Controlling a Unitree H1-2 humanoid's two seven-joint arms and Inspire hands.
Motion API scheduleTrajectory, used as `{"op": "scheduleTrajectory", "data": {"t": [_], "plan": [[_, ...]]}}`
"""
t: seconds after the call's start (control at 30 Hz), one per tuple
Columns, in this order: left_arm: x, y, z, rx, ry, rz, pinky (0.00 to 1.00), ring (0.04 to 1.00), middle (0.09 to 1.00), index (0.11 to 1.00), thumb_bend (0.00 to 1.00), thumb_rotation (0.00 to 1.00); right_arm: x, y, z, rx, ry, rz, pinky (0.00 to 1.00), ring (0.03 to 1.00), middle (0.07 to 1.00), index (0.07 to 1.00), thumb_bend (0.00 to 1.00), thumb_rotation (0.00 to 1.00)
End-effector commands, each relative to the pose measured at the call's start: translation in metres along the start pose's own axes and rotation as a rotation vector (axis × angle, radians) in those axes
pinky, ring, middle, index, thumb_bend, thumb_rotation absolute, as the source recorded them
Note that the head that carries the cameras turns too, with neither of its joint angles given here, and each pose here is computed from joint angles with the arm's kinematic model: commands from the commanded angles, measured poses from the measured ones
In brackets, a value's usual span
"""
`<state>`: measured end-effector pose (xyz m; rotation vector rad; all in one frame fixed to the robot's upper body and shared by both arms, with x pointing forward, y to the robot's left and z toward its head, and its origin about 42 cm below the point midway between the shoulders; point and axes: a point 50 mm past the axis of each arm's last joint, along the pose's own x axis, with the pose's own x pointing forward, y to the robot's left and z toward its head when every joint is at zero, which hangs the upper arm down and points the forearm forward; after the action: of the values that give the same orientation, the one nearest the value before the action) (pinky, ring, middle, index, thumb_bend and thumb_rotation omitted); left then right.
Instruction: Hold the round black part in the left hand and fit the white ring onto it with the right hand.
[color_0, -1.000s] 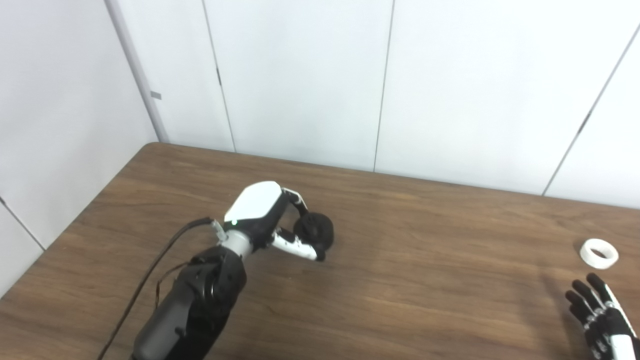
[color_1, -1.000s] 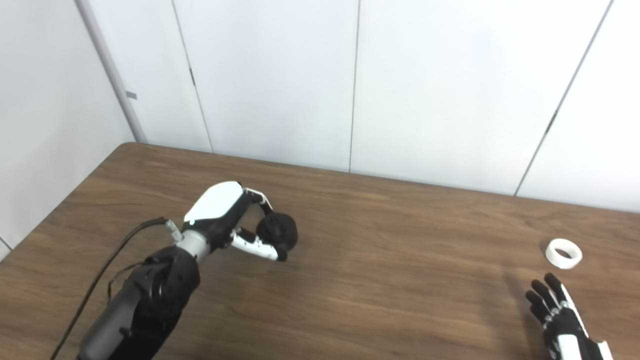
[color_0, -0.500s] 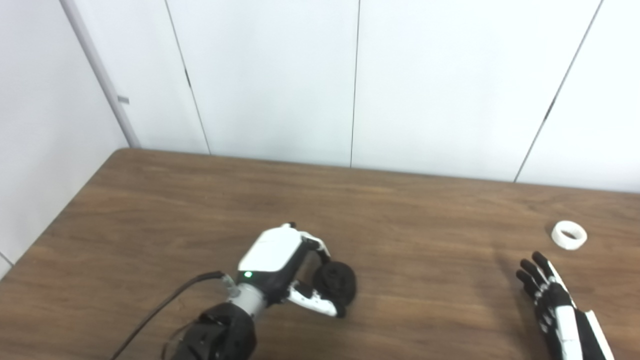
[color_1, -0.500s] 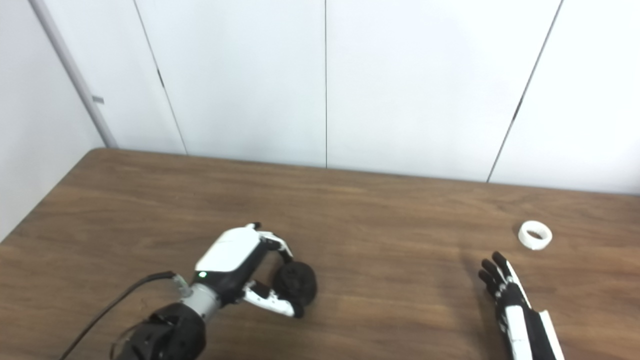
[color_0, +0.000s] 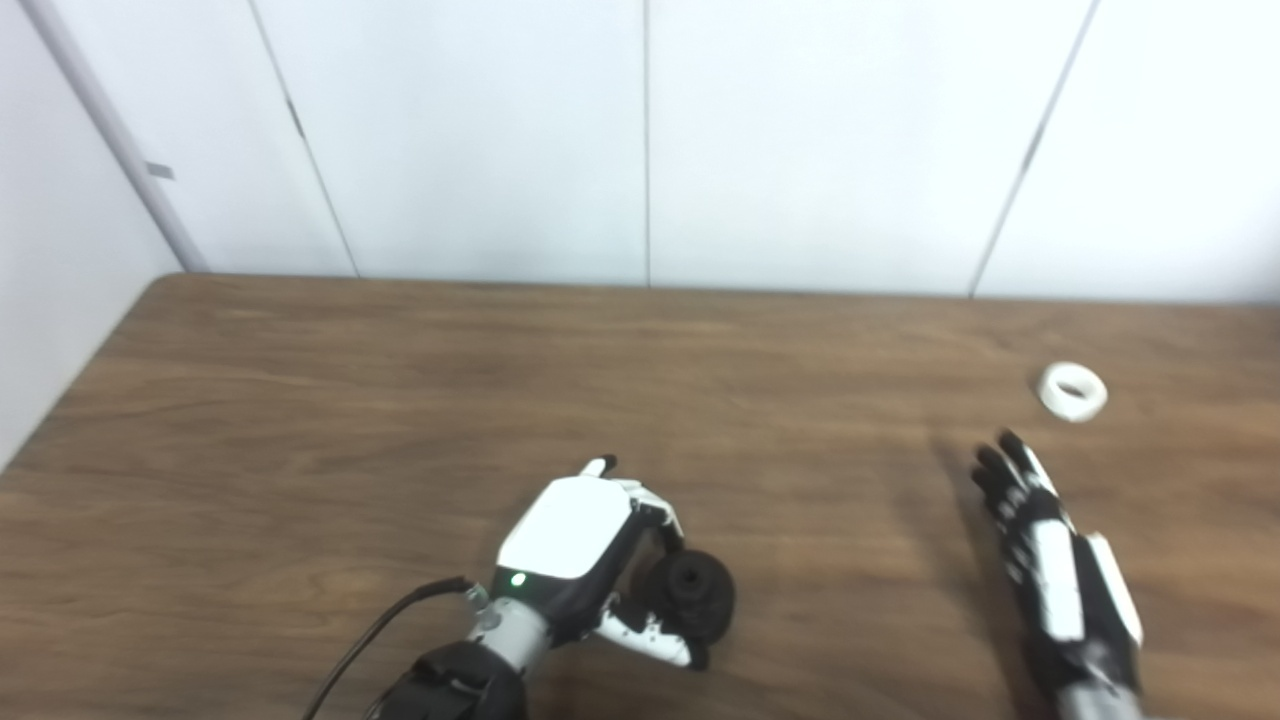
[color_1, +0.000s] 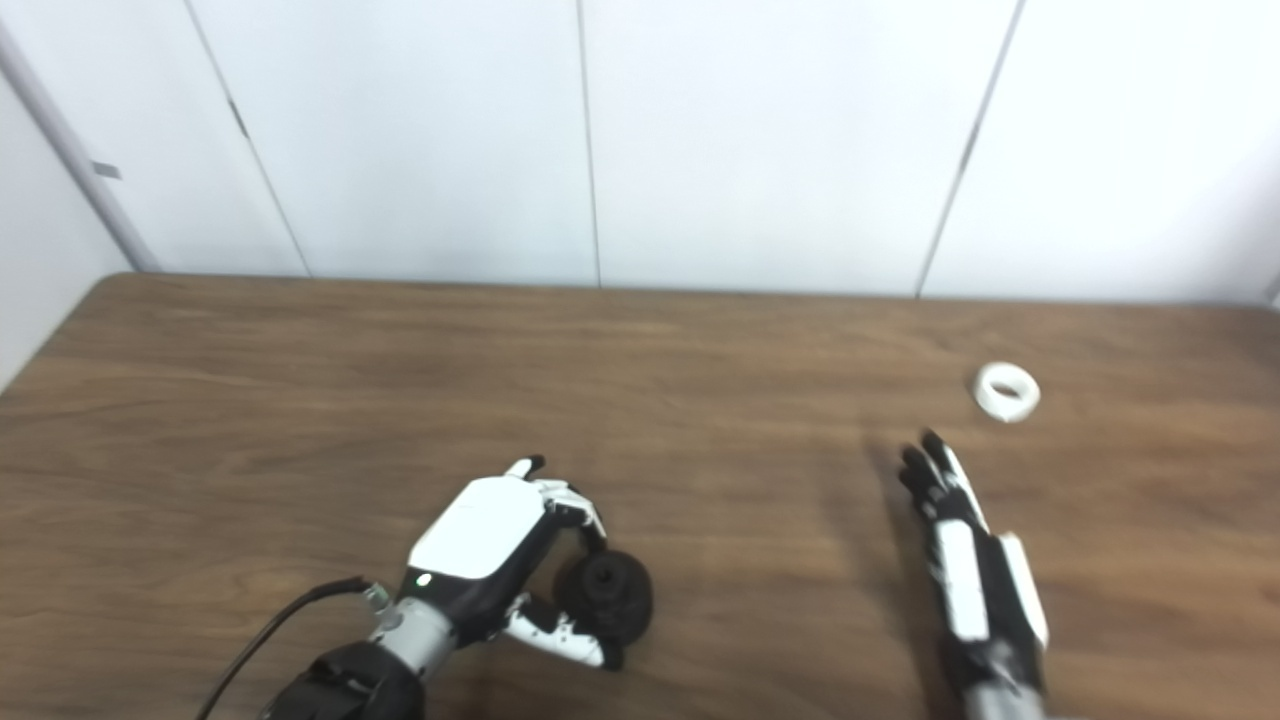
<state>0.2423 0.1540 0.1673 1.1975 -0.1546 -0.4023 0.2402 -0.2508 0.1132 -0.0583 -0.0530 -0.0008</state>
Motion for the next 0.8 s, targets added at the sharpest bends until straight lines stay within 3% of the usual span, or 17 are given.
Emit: {"op": "scheduleTrajectory", "data": {"t": [0.0, 0.4, 0.77], "plan": [[0.001, 0.004, 0.005, 0.023, -0.03, 0.037, 1.0, 0.862, 0.75, 0.482, 0.52, 0.05, -0.004, 0.011, 0.001, 0.01, 0.013, 0.02, 0.99, 0.932, 0.933, 0.96, 0.6, 0.99], [-0.011, -0.01, 0.008, 0.035, -0.018, 0.001, 1.0, 0.864, 0.759, 0.484, 0.52, 0.05, -0.003, 0.02, 0.013, 0.022, 0.006, 0.004, 0.99, 0.928, 0.926, 0.954, 0.57, 1.0], [-0.021, -0.023, 0.01, 0.019, 0.015, -0.02, 1.0, 0.872, 0.76, 0.484, 0.52, 0.05, -0.003, 0.015, 0.021, 0.018, 0.007, -0.001, 0.97, 0.916, 0.921, 0.944, 0.57, 0.99]]}}
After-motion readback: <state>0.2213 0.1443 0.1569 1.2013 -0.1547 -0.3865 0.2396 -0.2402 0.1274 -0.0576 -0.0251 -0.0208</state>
